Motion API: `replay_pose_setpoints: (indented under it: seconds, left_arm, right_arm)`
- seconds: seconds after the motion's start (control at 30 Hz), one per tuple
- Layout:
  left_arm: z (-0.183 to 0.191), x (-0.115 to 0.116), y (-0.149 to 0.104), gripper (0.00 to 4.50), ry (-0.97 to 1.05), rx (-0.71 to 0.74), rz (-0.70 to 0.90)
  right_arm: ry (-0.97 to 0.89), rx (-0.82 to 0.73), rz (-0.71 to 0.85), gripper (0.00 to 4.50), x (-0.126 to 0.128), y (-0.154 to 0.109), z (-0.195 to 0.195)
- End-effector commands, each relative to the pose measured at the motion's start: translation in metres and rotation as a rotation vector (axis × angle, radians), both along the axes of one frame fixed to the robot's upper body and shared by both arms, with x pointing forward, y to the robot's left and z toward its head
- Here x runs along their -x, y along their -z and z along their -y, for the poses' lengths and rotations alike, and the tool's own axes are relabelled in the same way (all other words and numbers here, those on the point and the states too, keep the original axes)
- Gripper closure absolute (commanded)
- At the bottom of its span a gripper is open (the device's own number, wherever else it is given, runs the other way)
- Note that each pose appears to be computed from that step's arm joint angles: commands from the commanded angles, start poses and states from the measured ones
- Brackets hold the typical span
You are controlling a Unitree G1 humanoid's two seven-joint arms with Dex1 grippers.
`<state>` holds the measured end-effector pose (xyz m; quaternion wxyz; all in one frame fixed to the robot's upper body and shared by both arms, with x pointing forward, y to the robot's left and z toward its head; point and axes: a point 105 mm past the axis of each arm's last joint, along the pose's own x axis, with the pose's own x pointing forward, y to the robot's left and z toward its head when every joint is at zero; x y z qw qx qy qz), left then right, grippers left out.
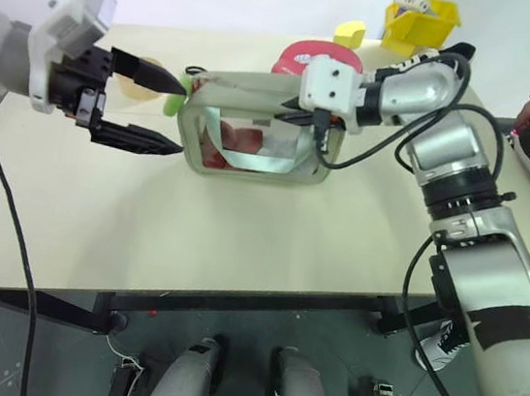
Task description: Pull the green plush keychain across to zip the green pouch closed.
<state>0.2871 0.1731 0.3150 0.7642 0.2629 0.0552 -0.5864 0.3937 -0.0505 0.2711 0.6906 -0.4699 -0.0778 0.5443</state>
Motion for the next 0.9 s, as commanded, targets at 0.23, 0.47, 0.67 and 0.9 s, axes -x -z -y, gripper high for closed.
replay_pose_setpoints:
  seconds: [0.23,0.47,0.67,0.9]
  left_arm:
    - [0.002,0.004,-0.014,0.0,0.003,0.008,0.065]
    - [0.0,0.0,-0.014,0.0,-0.008,0.014,0.068]
    - [-0.007,-0.003,-0.015,0.0,-0.053,0.025,0.075]
    - [-0.058,-0.021,-0.002,0.0,-0.324,0.078,0.066]
  right_arm:
    - [-0.044,0.0,-0.033,4.42,0.016,0.007,-0.004]
    - [-0.054,-0.037,-0.107,1.87,0.033,-0.001,-0.004]
    - [-0.014,-0.077,-0.103,0.05,0.045,-0.025,0.011]
    - [0.122,-0.083,-0.146,0.05,0.056,-0.021,0.056]
